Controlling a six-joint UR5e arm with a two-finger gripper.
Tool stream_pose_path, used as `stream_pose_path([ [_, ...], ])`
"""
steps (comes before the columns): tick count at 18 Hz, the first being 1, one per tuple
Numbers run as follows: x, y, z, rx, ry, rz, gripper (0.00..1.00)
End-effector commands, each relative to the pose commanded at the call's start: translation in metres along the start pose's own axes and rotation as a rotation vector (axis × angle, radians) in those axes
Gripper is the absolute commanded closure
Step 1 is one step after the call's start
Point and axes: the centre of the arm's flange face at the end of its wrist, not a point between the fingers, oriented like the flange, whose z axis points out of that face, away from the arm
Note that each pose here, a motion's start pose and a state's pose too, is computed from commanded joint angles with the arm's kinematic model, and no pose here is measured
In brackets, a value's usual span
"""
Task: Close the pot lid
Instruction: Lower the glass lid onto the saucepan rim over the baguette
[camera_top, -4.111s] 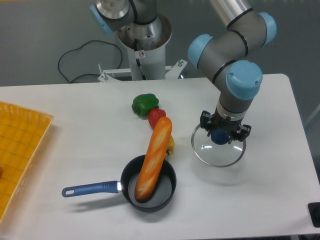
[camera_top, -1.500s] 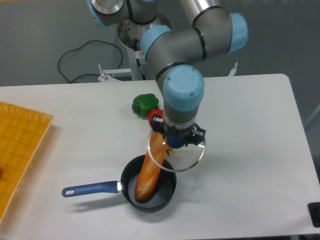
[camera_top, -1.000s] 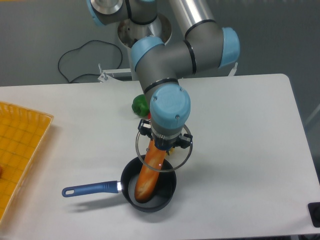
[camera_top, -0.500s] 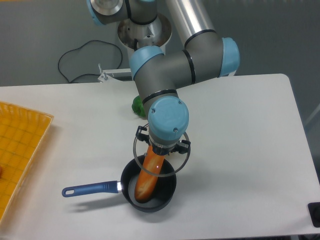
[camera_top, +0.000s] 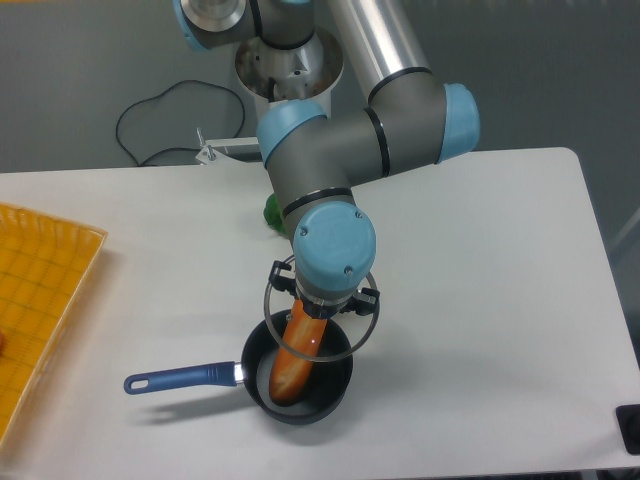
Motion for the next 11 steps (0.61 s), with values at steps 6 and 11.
stream_pose_path([
  [6,0.004,-0.008,0.007,-0.009,0.023,-0.017,0.52],
  [11,0.002,-0.017,0.008,-0.02,0.028,-0.031,0.52],
])
